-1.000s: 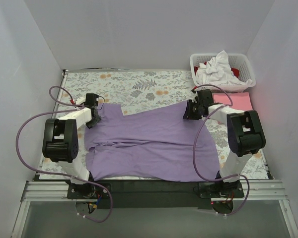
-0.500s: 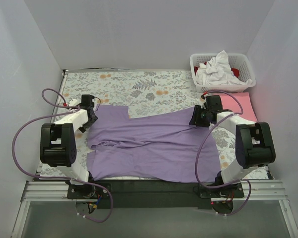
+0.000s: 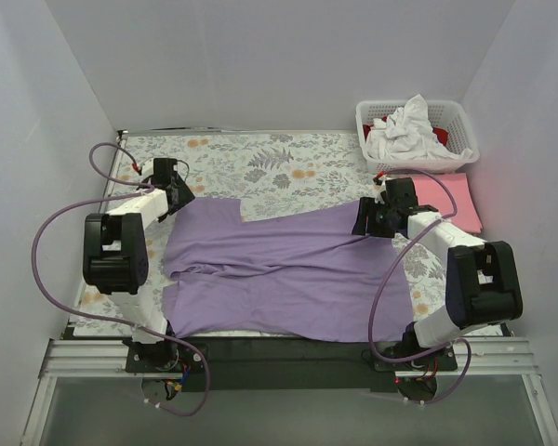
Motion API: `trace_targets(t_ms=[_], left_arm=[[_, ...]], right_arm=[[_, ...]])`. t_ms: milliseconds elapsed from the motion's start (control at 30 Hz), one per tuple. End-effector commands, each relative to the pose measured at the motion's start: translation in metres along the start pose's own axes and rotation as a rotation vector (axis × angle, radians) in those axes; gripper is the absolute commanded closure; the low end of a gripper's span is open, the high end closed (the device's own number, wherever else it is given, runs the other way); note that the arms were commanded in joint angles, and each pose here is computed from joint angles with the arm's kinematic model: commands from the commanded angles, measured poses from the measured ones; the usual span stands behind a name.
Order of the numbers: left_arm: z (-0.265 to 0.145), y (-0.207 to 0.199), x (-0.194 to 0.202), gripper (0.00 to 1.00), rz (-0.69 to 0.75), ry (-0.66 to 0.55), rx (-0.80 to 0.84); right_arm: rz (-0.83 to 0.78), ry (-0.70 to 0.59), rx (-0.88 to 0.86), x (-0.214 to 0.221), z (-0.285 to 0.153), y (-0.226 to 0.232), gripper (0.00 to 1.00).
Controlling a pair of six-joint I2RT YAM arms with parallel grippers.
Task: Fold and stack the t-shirts
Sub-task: Flatten the tshirt out
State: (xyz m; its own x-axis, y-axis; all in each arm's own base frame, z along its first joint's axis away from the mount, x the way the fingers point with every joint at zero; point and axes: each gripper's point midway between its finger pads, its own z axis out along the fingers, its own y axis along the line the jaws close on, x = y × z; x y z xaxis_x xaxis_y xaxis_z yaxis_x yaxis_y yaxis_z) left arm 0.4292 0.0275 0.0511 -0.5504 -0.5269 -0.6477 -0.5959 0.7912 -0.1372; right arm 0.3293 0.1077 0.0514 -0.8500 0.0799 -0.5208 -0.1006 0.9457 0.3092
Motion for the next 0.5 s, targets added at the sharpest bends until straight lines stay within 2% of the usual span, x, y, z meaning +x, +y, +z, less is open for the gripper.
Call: trace_targets(t_ms=[0, 300, 467], left_arm=[[0.008, -0.018, -0.015, 0.29, 0.043, -0.013, 0.056], [0.034, -0.023, -0.002, 0.31, 0.077, 0.052, 0.044], [0.046, -0.017, 0.017, 0.4, 0.102, 0.127, 0.022]], right_arm=[[-0.035, -0.002, 0.015, 0.006, -0.006, -0.002, 0.34], [-0.06, -0.015, 0.028, 0.003, -0.009, -0.003, 0.33], [-0.064, -0.015, 0.033, 0.002, -0.008, -0.003, 0.34]])
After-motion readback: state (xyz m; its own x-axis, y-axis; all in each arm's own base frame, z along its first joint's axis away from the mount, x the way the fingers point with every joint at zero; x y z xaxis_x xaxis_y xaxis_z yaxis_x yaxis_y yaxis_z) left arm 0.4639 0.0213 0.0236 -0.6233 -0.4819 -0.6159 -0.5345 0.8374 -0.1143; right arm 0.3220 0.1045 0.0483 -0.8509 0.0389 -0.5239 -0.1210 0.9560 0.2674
